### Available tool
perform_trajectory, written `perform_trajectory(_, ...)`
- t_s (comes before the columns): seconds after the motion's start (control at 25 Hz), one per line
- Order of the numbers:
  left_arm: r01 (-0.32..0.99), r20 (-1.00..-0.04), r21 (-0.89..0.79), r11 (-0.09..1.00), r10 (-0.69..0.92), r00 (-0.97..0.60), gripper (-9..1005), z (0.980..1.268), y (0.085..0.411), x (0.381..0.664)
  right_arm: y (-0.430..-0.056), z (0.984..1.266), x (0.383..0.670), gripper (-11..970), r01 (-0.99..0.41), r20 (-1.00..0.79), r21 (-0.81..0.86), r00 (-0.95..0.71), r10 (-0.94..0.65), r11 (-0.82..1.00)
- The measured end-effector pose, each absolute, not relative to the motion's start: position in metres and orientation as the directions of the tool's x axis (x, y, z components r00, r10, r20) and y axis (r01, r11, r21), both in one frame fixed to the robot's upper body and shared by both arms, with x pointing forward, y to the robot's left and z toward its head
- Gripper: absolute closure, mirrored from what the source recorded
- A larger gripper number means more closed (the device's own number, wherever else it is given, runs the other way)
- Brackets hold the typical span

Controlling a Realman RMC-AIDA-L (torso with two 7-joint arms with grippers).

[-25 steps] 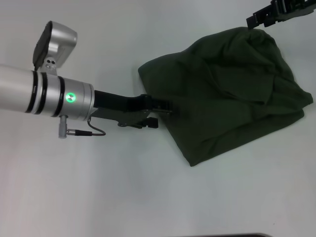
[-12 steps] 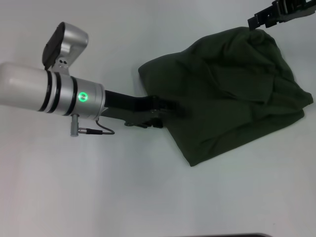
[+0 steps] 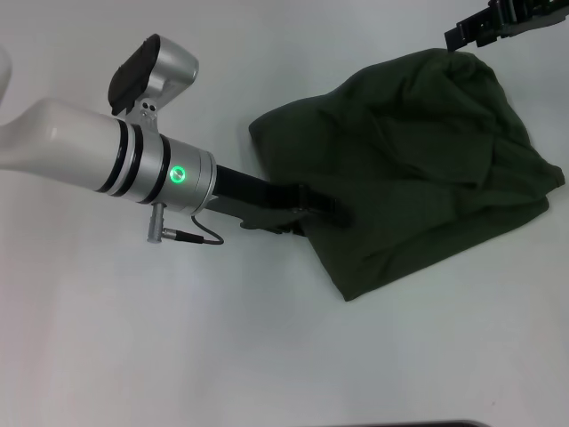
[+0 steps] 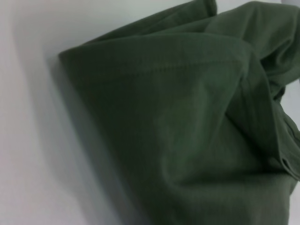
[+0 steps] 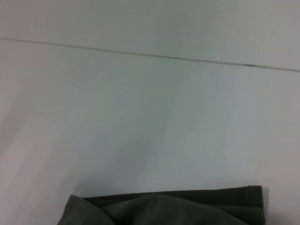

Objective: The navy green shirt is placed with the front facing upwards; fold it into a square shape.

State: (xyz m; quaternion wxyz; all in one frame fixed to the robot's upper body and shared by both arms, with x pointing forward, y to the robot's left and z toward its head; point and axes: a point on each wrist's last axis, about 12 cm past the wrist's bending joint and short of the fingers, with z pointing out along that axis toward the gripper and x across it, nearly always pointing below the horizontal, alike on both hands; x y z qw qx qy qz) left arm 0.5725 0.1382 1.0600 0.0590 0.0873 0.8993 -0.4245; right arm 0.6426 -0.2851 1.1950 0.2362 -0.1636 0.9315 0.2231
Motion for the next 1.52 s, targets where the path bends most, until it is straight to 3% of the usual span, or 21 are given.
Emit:
perform_trajectory(0.36,0.25,-0.21,-0.773,0.583,0.137,-0.968,398,1.069,0.138,0.573,-0.286,1.193,0.641,406,-0.406,-0.508,0.341,-0.839,-0.197,0.848)
perform_trajectory(0.56,0.263,-0.22,-0.779,0.569,0.145,-0.965,662,1.07,0.138,0.572,-0.285,1.193,0.641,407,-0.405,-0.505,0.344,-0.84,-0.197,0.847)
perform_trajectory(0.76,0.264,-0.233,-0.777,0.572,0.128,-0.964,857,1.07,0.145,0.573,-0.284,1.192,0.641,407,-0.406,-0.502,0.349,-0.842,-0.198,0.845)
perform_trajectory(1.04,0.283,-0.244,-0.767,0.577,0.145,-0.959,908,1.072,0.153,0.572,-0.285,1.191,0.64,406,-0.401,-0.496,0.354,-0.847,-0.194,0.845)
perform_trajectory(1.52,0.236,-0.287,-0.69,0.684,0.041,-0.957,907,1.092,0.223,0.597,-0.281,1.19,0.638,408,-0.402,-0.489,0.368,-0.851,-0.193,0.839)
